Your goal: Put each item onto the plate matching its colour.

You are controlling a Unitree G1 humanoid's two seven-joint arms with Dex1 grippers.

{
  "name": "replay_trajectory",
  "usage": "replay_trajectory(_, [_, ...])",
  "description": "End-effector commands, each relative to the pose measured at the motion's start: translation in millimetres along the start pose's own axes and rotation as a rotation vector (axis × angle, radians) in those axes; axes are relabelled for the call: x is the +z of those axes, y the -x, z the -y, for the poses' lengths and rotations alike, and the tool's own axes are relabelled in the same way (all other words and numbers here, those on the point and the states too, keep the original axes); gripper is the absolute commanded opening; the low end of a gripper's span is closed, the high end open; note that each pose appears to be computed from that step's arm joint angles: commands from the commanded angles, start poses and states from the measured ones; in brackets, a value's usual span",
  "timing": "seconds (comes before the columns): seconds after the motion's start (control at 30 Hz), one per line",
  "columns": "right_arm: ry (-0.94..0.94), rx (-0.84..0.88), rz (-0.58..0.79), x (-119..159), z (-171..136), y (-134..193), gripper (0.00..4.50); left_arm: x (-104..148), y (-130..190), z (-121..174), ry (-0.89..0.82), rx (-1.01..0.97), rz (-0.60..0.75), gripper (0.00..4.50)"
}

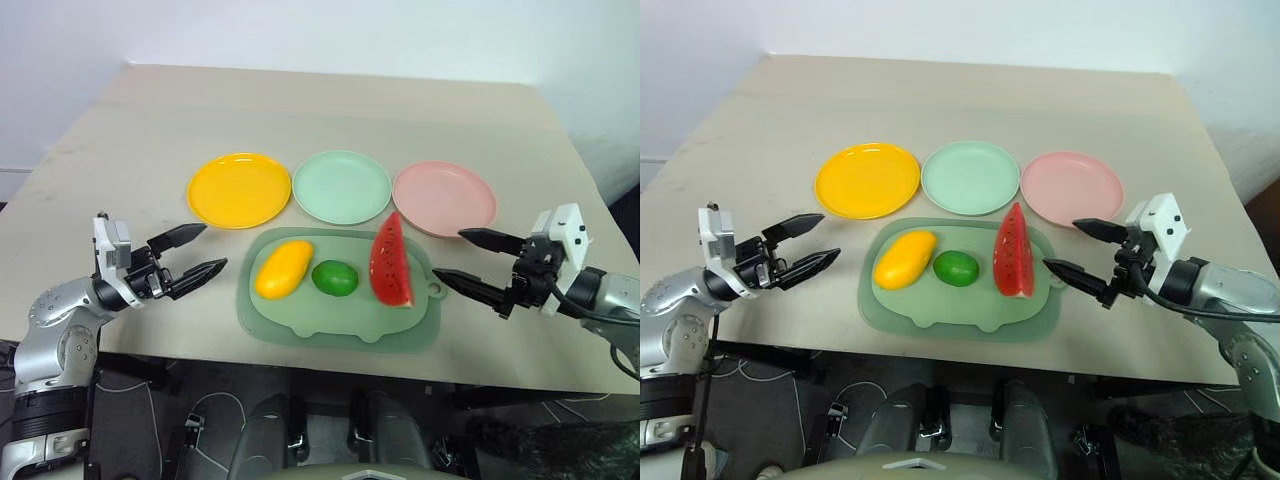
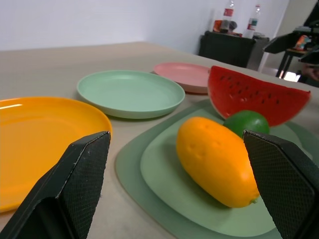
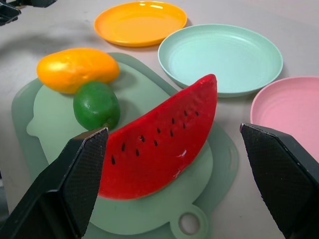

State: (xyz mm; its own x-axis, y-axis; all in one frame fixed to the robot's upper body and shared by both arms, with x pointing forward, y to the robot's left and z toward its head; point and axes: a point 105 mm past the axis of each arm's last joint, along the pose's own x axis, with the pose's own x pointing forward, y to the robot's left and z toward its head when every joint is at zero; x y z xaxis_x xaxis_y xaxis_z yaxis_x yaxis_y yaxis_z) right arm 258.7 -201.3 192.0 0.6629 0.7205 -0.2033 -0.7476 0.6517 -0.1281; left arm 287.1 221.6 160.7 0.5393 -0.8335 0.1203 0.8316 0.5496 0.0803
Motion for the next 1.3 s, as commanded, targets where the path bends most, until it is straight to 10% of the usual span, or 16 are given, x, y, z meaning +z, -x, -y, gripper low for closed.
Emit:
replay_trajectory(0.03, [0.043,0.0,0.012,7,2,2,4.5,5,-4,2,-0.033,-0.025,0.014,4.47])
replay_trajectory(0.73, [-0.085,-0.061,0.143,44,1,-8,4.5,-6,-21,11,-0.037,-0.089,0.021,4.47])
replay_trajectory(1.3, [-0.294,-0.016,-0.279,14,-9,-59,4.5,-11,-31,25,-0.052,-0.185,0.015,4.47])
